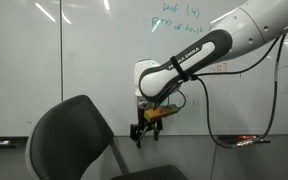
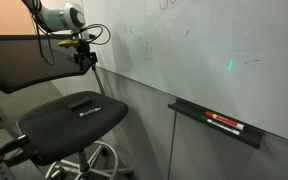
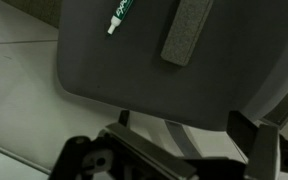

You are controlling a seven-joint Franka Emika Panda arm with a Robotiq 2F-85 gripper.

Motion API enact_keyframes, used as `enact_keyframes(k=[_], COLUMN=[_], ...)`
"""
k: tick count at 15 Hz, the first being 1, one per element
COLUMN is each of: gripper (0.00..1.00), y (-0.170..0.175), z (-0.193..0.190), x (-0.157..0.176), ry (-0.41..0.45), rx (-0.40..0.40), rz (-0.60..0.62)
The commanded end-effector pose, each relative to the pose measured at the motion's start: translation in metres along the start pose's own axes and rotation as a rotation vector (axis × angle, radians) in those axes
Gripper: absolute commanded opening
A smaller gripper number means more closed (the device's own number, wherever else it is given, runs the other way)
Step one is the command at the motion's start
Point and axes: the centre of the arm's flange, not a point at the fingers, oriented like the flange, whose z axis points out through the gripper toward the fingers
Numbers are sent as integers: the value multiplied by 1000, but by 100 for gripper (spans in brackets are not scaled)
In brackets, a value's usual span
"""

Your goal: Erase the i next to the v using the eraser on the chair

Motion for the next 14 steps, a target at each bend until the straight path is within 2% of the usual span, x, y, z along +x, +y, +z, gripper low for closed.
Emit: enact_keyframes(k=[1,8,14], gripper=[100,100,100], y=[24,20,6], z=[25,77,117], x=[-14,-45,-55], ry=[6,-29,-69], rx=[21,32,43], rz=[57,70,47])
